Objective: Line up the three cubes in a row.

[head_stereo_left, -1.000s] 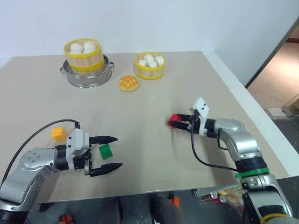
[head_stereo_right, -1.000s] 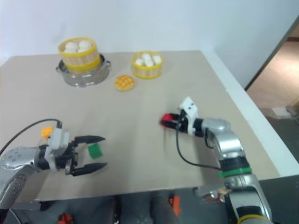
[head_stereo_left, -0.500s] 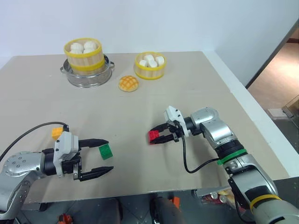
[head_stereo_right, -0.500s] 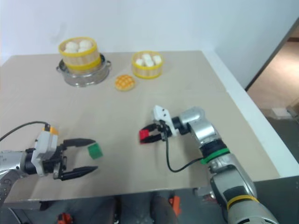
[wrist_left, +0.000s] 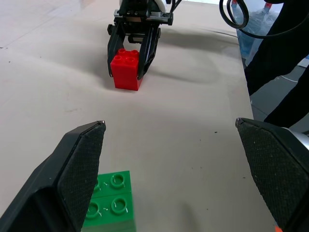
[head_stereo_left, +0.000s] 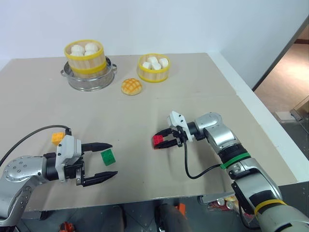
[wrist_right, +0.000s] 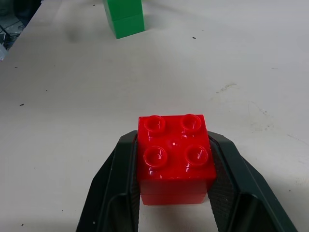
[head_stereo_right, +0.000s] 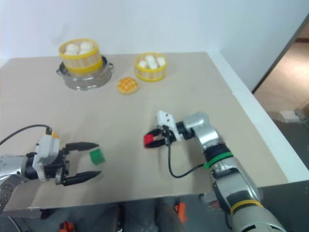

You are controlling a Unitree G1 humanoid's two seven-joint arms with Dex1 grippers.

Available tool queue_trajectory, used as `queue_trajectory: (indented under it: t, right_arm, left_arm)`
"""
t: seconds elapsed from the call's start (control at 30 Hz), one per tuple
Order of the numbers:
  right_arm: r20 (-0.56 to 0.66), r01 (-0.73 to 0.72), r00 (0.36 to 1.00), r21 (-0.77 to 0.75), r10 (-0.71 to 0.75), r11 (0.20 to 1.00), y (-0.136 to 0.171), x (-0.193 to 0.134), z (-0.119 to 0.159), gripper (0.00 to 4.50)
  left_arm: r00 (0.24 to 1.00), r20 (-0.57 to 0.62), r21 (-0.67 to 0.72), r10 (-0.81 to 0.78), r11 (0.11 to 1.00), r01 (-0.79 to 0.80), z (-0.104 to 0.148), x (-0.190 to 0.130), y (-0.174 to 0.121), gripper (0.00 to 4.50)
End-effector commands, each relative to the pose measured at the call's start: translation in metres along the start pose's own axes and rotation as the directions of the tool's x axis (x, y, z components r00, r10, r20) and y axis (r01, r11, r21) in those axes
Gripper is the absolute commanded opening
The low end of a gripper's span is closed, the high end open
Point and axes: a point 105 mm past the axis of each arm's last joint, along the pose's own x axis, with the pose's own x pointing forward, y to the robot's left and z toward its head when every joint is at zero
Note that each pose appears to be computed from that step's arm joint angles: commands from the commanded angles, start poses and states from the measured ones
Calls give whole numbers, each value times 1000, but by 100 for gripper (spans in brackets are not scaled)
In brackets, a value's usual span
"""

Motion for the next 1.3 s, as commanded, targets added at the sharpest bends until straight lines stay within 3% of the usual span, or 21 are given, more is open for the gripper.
queue_trajectory:
  t: [0.03, 0.17, 0.2, 0.33, 0.47, 0.93, 1.07, 1.3]
  right_arm:
    - [20, 20, 1000, -26, -19, 999, -3, -6, 8, 306]
    - [54, 35, 998, -44, -32, 998, -3, -10, 19, 438]
    - [62, 39, 997, -47, -36, 998, -3, -11, 22, 445]
    - [124, 82, 990, -64, -74, 995, -3, -22, 42, 445]
    - [160, 121, 981, -82, -106, 989, 1, -30, 55, 445]
    - [191, 200, 968, -175, -166, 964, 9, -28, 68, 445]
    - [193, 220, 964, -187, -184, 958, 8, -28, 69, 445]
    - [189, 233, 962, -195, -196, 953, 5, -29, 69, 450]
  left_arm:
    - [1000, 10, 27, 6, 1000, -6, 7, 1, 1, 450]
    - [999, 9, 19, 45, 999, -45, 5, -1, 5, 450]
    - [999, 8, 19, 53, 998, -53, 5, -2, 6, 450]
    - [992, 7, 44, 128, 991, -128, 7, -8, 16, 450]
    - [981, -91, 80, 169, 984, -162, -2, -14, 23, 450]
    - [939, -249, 88, 237, 971, -221, -37, -1, 42, 450]
    - [937, -282, 35, 208, 978, -206, -45, 9, 39, 450]
    - [939, -284, 31, 195, 980, -194, -47, 20, 40, 233]
